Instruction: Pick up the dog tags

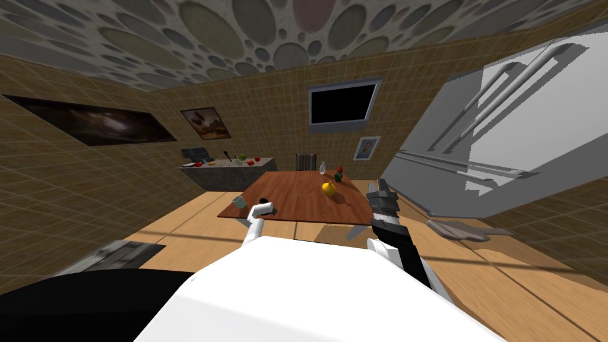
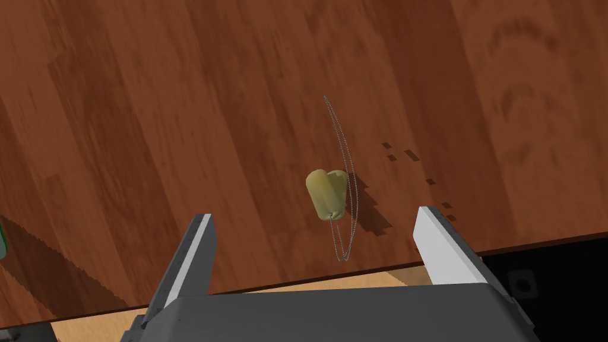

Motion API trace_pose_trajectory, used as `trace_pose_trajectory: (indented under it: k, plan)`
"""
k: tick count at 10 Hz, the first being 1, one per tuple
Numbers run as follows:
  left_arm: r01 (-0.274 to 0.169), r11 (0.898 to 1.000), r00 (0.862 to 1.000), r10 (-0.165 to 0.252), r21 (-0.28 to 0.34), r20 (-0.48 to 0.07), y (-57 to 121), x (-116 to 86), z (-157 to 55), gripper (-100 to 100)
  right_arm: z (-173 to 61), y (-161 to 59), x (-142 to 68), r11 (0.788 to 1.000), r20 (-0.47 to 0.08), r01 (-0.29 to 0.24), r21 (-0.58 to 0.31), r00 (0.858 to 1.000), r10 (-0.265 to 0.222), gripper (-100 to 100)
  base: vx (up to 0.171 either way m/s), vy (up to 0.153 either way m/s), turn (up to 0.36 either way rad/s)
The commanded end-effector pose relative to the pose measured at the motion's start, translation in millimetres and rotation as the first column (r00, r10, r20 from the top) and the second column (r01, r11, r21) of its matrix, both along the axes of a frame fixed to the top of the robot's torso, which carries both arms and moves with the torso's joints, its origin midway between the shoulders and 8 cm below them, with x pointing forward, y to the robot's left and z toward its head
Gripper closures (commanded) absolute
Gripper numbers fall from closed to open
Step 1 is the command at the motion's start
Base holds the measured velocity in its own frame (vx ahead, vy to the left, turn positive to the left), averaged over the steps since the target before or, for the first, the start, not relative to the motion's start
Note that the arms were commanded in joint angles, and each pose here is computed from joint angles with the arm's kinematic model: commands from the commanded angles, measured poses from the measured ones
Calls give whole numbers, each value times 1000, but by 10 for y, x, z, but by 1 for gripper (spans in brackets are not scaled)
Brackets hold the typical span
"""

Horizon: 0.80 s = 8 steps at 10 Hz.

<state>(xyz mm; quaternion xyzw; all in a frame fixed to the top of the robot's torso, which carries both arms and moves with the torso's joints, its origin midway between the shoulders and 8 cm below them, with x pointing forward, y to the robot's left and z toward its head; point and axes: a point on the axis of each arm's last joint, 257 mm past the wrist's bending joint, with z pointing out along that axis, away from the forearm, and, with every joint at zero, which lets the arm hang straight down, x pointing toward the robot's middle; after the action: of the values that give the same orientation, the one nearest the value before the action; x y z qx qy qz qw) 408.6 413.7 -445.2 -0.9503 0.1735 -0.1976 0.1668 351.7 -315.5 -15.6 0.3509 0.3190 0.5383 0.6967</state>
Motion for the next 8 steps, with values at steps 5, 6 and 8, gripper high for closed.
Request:
trace_pose_trajectory:
  k: [5, 6, 8]
  plan:
    - [-24, 999, 998, 22, -40, -51, -88, -132, -198, -100, 0, 0, 0, 1000, 0, 0, 0, 1000, 0, 0, 24, -13, 10]
    - [-21, 999, 999, 19, -40, -51, -94, -145, -242, -100, 0, 0, 0, 1000, 0, 0, 0, 1000, 0, 0, 66, 9, 46]
    - [-14, 999, 999, 12, -41, -51, -106, -173, -330, -100, 0, 0, 0, 1000, 0, 0, 0, 1000, 0, 0, 61, 3, 33]
